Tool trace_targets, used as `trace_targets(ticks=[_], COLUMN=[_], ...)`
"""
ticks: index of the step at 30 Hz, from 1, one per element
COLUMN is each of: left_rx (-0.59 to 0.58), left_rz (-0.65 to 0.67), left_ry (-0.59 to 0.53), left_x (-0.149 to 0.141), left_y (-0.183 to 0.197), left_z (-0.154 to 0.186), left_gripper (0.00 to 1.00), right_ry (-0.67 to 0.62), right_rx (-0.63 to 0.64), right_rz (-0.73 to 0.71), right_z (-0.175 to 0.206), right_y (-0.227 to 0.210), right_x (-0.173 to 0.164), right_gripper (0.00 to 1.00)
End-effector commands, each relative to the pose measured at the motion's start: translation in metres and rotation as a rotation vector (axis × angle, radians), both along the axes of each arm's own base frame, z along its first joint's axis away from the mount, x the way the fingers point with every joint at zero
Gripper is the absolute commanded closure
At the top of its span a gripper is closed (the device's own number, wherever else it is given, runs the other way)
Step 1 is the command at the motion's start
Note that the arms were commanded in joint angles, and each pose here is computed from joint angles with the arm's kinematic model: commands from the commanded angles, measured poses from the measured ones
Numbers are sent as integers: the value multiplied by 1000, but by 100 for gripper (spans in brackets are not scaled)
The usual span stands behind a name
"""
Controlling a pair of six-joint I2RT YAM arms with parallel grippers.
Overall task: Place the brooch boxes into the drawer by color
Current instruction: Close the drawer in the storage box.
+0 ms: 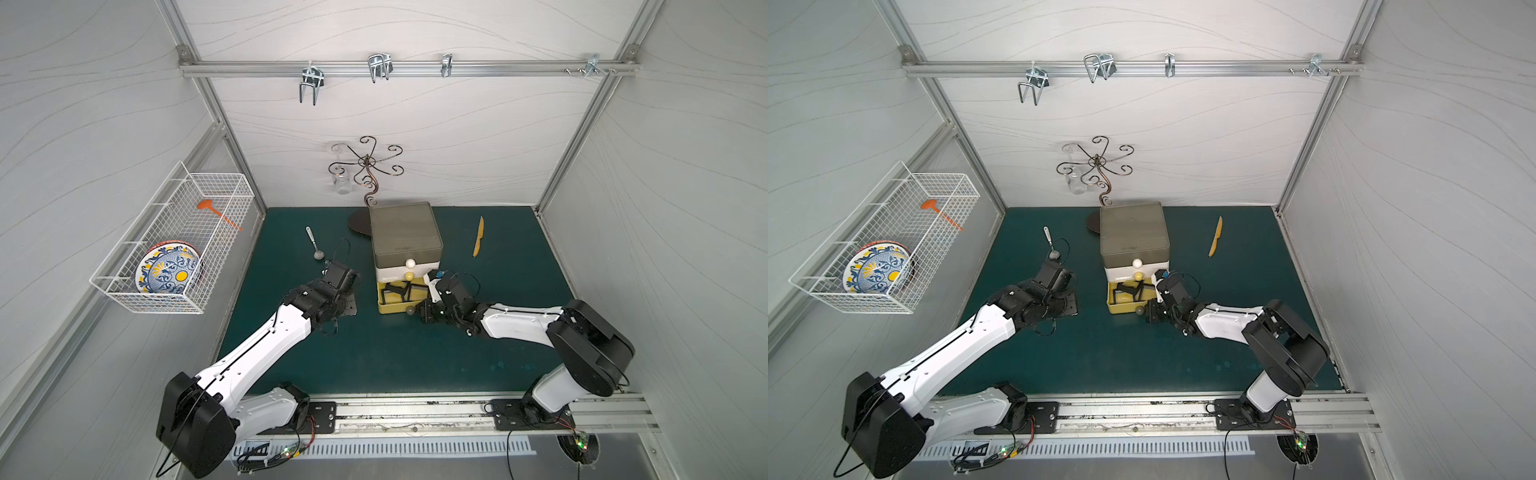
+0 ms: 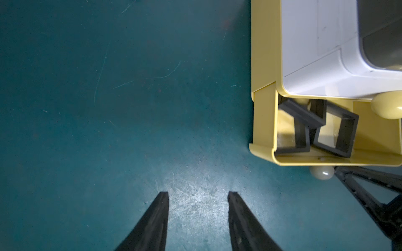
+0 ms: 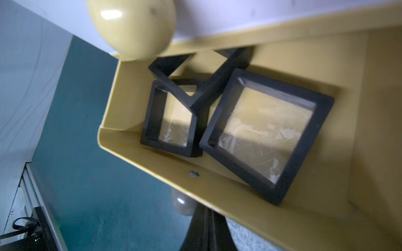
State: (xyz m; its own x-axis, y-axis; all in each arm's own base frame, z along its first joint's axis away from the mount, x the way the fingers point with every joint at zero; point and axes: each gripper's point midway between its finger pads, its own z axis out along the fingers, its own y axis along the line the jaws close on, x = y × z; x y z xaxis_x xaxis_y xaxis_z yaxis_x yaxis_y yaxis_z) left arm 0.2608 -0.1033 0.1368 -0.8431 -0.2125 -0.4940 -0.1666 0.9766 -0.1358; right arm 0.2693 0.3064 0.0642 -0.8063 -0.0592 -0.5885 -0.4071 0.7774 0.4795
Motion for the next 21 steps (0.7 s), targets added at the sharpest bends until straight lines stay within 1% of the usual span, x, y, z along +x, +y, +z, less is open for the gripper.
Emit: trace_targets(ticks=[1,4,7,9,11,13,16,18,21], left_rx=[-10,-13,2,15,15,7,-10,-19,-23], left_rz=[6,-5,-11,-5,-1,4,1,3,4], left_ry=[-25,-18,-13,-23,-34,-43,-53,-61,-72], left_x=[6,6,3,2,1,1,4,7,9], left_y=[-1,-3,0,4,7,8,7,7,8], left_z=[4,6,10,12,13,13,14,15,18], left_gripper=[52,52,51,51,51,51,51,51,51], right_ry=[-57,-17,-28,-44,-40,14,153,219,278], right_rx=[6,78,141,162,194,309,440,474,456], right_rz=[-37,-33,-12,0,-9,-7,-23,-20,-30], right_z=[6,13,33,46,56,63,56,46,29], right_y=[2,3,-1,-10,-24,-40,-58,-63,-62], right_x=[21,20,9,-2,-9,-13,-13,-14,-12], right_gripper=[100,100,100,99,100,100,100,100,100])
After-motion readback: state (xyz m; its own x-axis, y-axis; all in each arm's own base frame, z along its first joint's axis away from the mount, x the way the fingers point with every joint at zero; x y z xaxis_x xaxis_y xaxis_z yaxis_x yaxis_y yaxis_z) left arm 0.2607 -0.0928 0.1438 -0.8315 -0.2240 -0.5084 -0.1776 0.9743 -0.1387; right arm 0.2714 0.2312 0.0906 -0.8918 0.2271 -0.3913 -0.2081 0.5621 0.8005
